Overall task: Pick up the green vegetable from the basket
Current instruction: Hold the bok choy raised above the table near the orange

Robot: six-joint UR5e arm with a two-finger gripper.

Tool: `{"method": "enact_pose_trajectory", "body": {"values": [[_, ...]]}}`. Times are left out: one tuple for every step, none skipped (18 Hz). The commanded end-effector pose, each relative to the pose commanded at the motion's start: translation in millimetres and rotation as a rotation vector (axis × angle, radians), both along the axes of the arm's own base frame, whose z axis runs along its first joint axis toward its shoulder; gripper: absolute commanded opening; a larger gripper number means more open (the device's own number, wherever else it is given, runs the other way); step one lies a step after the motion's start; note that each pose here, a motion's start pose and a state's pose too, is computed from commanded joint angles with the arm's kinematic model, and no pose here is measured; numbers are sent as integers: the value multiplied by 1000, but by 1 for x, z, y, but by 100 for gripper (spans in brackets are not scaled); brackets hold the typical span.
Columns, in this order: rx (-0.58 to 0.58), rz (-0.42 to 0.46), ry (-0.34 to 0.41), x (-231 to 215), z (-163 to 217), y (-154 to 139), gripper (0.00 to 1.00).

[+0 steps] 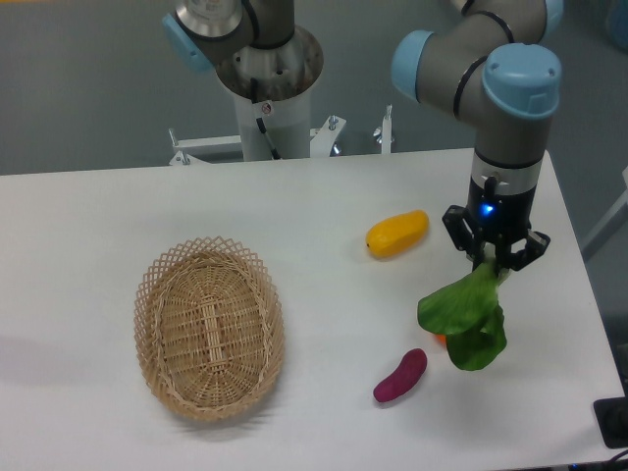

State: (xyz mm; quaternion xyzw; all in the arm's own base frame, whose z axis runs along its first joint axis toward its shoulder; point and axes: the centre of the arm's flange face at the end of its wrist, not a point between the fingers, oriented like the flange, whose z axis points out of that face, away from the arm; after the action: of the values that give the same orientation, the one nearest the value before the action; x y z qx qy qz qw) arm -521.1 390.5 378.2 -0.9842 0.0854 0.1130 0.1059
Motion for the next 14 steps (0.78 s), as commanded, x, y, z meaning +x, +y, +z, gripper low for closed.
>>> {"method": "enact_pose_trajectory", "body": {"values": [[-1, 3, -1, -1, -1, -2, 31], [0, 5, 0, -1, 0, -2, 31], [-1, 3, -1, -1, -2, -2, 31], [-2, 5, -3, -2, -3, -2, 31], [0, 5, 0, -2, -2, -1, 31], [0, 5, -2, -2, -2, -1, 31], [0, 5, -2, -2, -2, -1, 31], [0, 6, 0, -3, -2, -2, 31], [0, 8, -2, -3, -2, -3, 31], [0, 8, -2, -3, -2, -3, 31], [0, 8, -2, -3, -2, -3, 31], [0, 8, -2, -3, -2, -3, 31], [0, 8, -2, -3, -2, -3, 31], [0, 8, -2, -3, -2, -3, 31]]}}
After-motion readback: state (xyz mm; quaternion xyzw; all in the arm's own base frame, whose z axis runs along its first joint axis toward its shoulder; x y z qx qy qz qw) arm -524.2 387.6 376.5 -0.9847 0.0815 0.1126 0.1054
